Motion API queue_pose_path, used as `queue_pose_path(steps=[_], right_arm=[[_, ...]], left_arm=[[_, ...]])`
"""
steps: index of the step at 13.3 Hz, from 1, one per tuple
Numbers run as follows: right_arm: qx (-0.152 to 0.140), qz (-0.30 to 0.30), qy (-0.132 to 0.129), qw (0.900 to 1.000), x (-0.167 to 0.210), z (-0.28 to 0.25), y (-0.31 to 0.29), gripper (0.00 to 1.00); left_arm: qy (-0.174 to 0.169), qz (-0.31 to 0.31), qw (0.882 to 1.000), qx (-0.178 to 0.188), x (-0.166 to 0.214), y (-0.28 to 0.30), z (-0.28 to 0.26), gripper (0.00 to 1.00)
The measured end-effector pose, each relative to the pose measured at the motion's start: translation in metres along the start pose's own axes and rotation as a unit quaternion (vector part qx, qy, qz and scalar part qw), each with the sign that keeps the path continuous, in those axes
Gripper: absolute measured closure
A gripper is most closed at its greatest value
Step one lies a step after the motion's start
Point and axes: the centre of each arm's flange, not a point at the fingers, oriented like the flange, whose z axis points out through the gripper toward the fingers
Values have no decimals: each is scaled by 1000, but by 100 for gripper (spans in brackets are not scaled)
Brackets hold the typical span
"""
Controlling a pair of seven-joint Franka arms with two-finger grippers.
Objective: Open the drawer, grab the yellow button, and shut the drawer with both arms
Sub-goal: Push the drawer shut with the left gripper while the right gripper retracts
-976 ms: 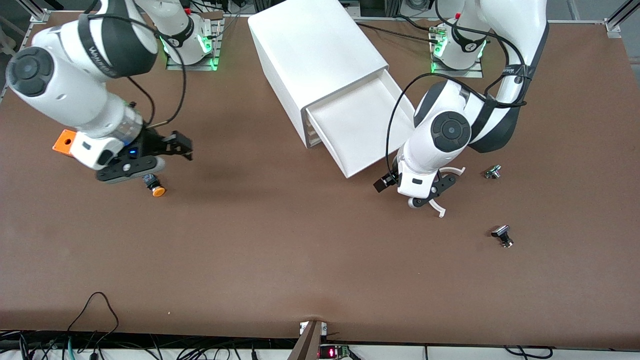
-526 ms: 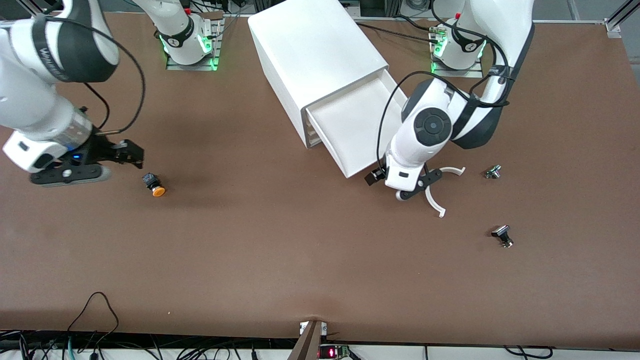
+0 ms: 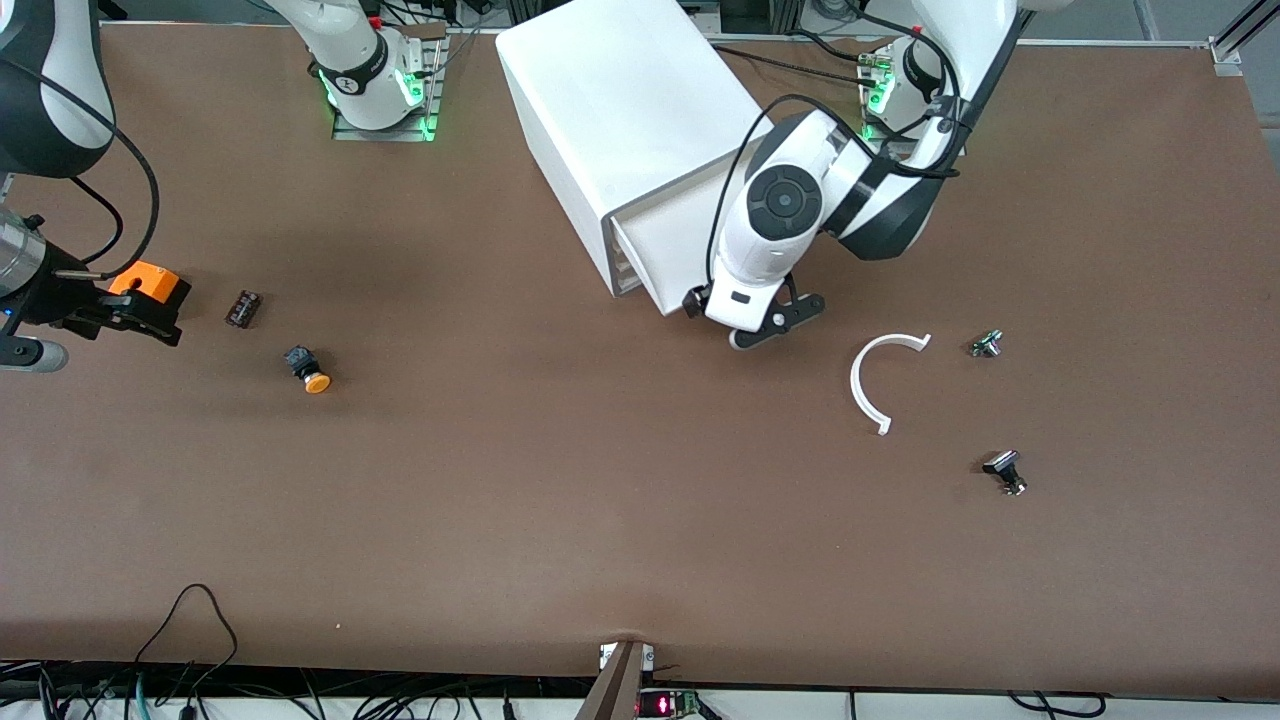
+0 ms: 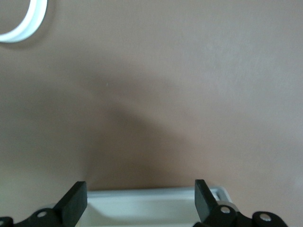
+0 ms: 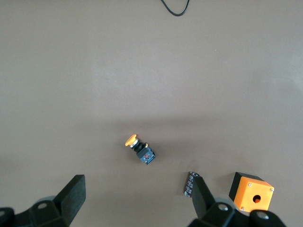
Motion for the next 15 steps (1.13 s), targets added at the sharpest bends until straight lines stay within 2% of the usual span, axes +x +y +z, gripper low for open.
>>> queue_pose_path(steps=[3,6,10,15], right_arm=[[1,-5,-14,1000,-19,-34,-5,0],[1,-39,-18,999,-45,-71,-46,0],[0,-34,-27,999,-50,-74,-39,0],[2,-12,-41,999,-56,-66,-15,0]], left_arm=[[-35,14,999,10,-33,9,5,0],[-52,30,998,13,-58,16,13,0],[-74,34,996,21,-73,17,22,0],[-81,35,996,31,-74,15,22,0]])
